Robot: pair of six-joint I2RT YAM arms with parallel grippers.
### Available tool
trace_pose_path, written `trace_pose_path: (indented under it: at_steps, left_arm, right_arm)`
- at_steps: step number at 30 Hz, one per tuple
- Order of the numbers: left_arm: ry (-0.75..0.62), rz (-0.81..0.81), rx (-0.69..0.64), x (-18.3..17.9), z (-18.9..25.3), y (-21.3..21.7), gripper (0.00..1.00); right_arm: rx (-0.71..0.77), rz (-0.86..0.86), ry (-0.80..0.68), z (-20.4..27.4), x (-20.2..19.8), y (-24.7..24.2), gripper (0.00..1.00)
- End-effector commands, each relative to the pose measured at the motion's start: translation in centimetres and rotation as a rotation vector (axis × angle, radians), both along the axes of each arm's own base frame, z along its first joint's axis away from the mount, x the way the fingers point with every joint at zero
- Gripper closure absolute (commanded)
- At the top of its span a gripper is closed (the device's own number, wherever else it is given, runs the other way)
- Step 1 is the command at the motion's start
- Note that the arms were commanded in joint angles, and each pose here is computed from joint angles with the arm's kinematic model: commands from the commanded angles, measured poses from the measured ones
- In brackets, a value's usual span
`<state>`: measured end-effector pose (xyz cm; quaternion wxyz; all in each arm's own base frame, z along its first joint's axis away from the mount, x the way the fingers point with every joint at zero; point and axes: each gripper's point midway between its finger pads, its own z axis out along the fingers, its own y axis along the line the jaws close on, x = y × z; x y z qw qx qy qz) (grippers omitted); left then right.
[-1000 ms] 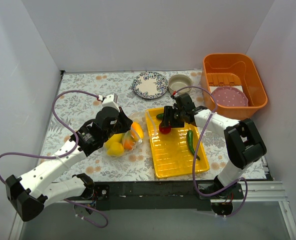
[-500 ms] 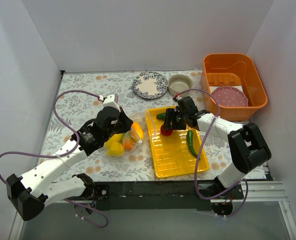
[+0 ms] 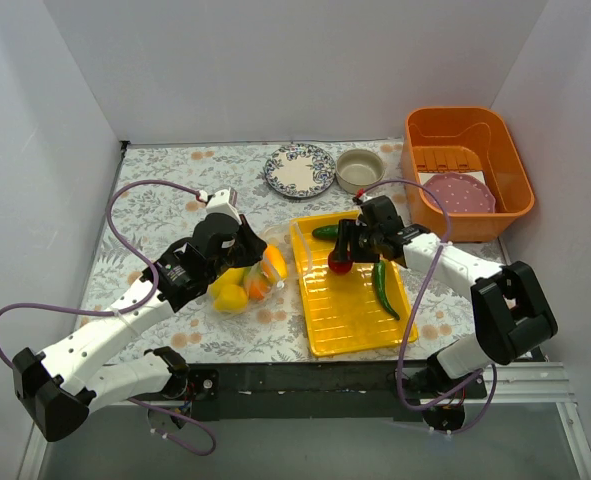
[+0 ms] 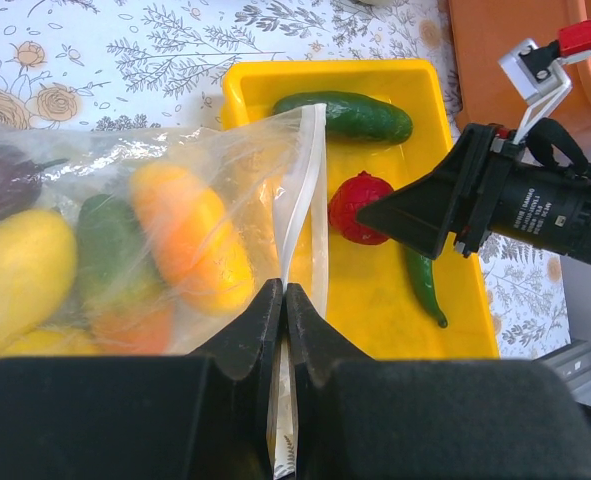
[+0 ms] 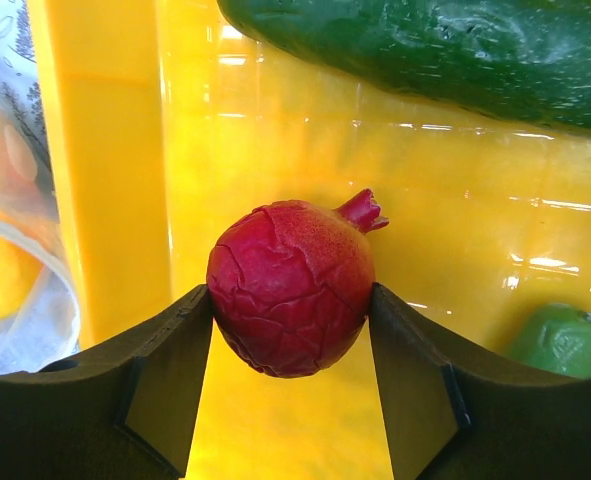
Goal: Place the food in the zip-top bag and seal the zipper
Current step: Pick up the fake fruit from the bin.
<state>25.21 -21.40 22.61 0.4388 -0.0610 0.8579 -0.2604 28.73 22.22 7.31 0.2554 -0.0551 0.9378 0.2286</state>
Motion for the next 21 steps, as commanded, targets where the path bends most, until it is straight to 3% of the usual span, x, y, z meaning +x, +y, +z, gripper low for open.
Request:
trace_pose_path:
  at_steps: [1, 12, 21]
  left_arm:
    - [-0.007, -0.009, -0.011, 0.2, 0.2, -0.2, 0.97]
    - [0.004, -0.025, -0.010, 0.2, 0.0, -0.6, 0.97]
    - [0.014, -0.037, -0.014, 0.2, -0.3, -1.1, 0.97]
  right_arm:
    - [0.008, -0.013, -0.047, 1.7, -0.1, -0.4, 0.59]
    - [0.121, -0.009, -0.144, 7.5, -0.1, 0.6, 0.59]
    - [0.303, 0.137, -0.251, 13.5, -0.7, 4.4, 0.57]
